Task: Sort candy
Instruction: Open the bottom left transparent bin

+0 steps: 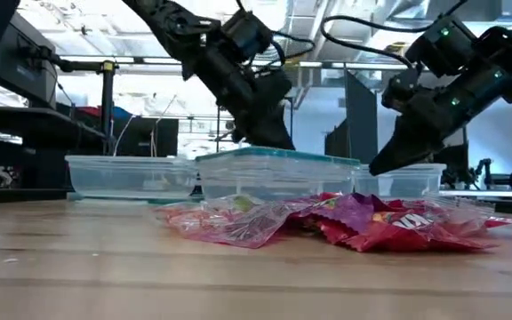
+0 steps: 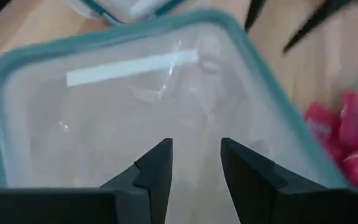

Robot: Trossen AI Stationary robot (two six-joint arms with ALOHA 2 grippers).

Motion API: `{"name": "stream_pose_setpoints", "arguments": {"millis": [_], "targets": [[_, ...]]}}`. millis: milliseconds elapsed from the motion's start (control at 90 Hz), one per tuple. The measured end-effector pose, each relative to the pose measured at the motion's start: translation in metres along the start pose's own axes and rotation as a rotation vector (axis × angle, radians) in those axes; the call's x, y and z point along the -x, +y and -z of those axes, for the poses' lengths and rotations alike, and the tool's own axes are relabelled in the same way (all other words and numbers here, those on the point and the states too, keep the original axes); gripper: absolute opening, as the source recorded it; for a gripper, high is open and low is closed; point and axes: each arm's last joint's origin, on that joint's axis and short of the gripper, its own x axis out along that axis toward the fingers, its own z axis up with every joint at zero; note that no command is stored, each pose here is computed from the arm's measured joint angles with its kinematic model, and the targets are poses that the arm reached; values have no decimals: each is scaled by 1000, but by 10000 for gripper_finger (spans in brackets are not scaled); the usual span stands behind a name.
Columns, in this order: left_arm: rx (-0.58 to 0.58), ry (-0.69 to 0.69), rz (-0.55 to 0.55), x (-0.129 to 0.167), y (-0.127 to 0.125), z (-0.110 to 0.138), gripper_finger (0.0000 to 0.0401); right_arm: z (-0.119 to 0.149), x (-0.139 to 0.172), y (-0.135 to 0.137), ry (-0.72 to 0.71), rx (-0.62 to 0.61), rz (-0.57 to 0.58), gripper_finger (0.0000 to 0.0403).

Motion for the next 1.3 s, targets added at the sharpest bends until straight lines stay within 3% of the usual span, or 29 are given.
{"name": "stream_pose_setpoints", "arguments": {"millis": [111,200,344,722,978,1300], "targets": [[-137,76,36,-1,-1,8,123,4,-4,1,17,57,-35,166],[-189,113,44,-1,-1,11,123,12,-10,2,8,79,-108,166],[-245,114,51,-1,-1,12,123,18,-20,2,-78,71,-126,166],[-221,82,111,-1,-2,10,123,21,-48,-4,-198,33,-134,166],[-222,86,120,-3,-3,17,123,22,-58,-7,-290,-42,-274,166],[-209,78,129,-3,-1,16,123,18,-60,-2,-421,-14,-441,153]]}}
